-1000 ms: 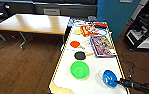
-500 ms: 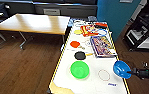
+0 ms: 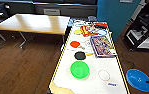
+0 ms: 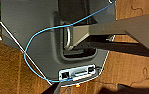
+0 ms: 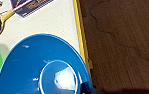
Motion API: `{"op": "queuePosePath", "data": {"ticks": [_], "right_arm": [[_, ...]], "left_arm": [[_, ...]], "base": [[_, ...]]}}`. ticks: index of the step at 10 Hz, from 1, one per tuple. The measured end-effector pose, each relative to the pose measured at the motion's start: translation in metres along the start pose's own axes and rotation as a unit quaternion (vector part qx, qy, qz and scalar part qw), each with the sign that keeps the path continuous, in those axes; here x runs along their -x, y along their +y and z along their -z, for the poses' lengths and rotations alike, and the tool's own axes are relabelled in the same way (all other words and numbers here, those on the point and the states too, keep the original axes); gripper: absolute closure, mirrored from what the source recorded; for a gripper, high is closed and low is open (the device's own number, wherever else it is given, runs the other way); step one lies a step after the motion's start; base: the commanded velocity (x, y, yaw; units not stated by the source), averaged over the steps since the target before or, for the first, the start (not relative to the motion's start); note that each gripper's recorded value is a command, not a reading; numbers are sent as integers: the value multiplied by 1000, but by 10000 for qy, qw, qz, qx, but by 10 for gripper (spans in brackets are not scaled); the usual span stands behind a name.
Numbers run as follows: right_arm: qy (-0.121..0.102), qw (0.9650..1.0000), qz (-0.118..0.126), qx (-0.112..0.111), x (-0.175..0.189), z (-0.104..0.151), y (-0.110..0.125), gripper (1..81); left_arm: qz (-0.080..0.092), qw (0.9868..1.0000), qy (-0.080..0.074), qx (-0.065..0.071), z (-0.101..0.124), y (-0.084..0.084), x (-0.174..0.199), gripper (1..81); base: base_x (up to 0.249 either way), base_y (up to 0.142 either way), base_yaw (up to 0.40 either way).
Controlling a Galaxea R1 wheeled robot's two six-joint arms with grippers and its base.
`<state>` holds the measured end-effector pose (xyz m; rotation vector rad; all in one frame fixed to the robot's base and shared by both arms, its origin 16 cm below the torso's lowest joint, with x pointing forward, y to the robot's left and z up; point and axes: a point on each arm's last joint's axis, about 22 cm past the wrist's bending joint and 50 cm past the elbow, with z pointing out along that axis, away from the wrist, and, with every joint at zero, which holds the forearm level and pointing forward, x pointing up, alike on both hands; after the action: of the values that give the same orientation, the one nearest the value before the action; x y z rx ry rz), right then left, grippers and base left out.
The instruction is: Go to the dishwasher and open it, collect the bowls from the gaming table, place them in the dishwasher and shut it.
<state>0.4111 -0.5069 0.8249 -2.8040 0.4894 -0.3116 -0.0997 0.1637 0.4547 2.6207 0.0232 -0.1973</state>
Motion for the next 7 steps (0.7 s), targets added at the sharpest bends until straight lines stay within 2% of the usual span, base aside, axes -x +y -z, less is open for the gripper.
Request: {"op": "queuePosePath", "data": {"ticks": [1,3,4,5,6,7], "right_arm": [[-48,9999,33,156,8,9,10,811],[-265,9976,46,645,45,22,54,811],[-392,9963,31,766,61,18,69,811],[-538,9949,35,852,79,7,85,811],[-804,9930,26,860,108,-13,97,811],[-1090,9905,-18,835,142,-34,107,811]], "left_arm": [[11,9999,29,117,1,8,-4,10],[21,9990,126,427,15,21,-16,10],[15,9984,247,510,30,16,-29,10],[-5,9980,381,510,51,-1,-44,10],[-10,9977,467,492,76,-18,-52,10],[9,9972,524,535,99,-25,-57,10]], "base": [[0,0,0],[0,0,0],[0,0,0],[0,0,0],[0,0,0],[0,0,0]]}}
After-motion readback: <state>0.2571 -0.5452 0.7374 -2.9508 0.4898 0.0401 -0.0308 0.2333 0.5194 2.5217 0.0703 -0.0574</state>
